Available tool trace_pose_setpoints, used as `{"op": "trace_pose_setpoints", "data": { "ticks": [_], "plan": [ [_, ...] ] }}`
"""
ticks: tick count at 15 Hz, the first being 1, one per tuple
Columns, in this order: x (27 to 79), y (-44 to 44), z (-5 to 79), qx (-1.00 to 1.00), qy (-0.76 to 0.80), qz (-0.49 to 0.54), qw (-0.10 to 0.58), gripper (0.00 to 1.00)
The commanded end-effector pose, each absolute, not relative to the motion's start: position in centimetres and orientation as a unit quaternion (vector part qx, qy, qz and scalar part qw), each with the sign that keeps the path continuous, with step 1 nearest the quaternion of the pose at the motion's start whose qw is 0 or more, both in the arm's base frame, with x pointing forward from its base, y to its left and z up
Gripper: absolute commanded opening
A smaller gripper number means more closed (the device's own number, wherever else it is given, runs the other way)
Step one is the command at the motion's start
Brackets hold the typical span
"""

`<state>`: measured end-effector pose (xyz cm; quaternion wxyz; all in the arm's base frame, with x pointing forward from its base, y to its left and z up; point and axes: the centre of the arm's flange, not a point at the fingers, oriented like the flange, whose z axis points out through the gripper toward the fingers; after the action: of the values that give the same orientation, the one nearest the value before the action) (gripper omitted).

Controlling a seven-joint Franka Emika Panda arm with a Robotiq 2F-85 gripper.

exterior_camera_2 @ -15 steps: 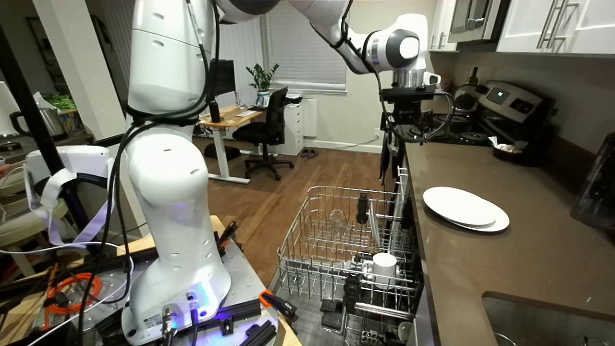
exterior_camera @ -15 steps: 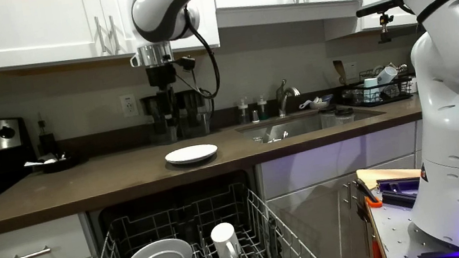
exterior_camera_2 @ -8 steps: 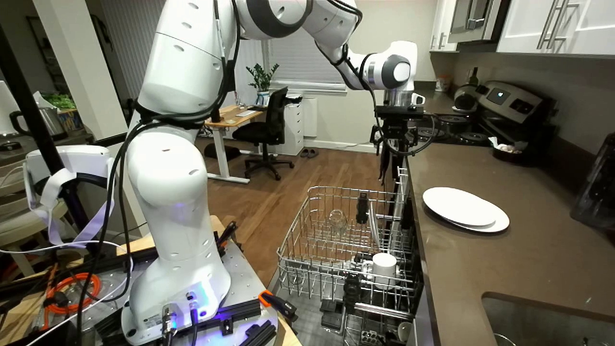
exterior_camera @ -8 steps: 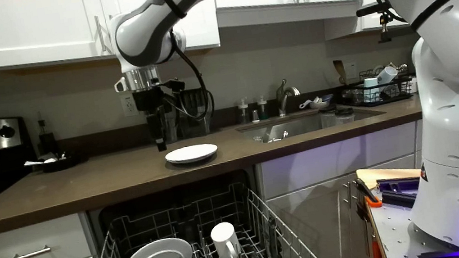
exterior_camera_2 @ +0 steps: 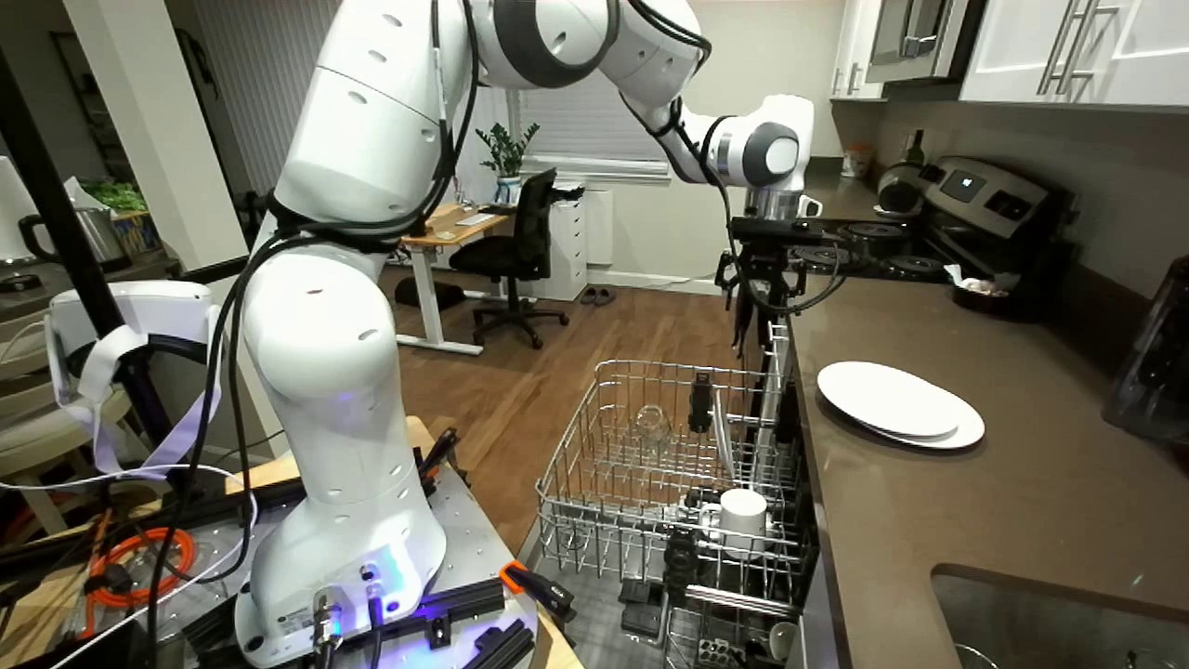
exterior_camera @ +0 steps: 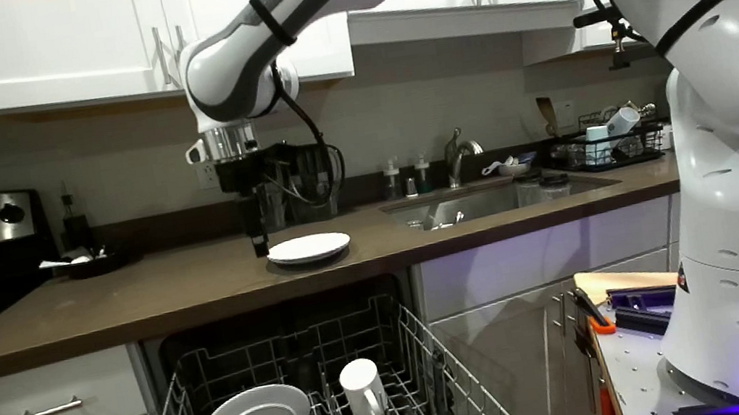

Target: Remove the white plate from the dishwasher and place it on top of the white plates on the counter

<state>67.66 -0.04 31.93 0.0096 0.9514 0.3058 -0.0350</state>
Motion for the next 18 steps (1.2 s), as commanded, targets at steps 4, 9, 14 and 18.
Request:
{"op": "trace_pose_setpoints", "data": {
  "ticks": [4,9,14,18],
  "plan": [
    [75.3,4.4,19.8,0.934,0.351,-0.058,0.010,1.00],
    [77.7,6.8,13.7,0.927,0.369,-0.066,-0.007,1.00],
    [78.4,7.6,11.3,0.928,0.361,-0.080,-0.037,1.00],
    [78.4,7.8,11.1,0.927,0.359,-0.096,-0.046,1.00]
  ]
}}
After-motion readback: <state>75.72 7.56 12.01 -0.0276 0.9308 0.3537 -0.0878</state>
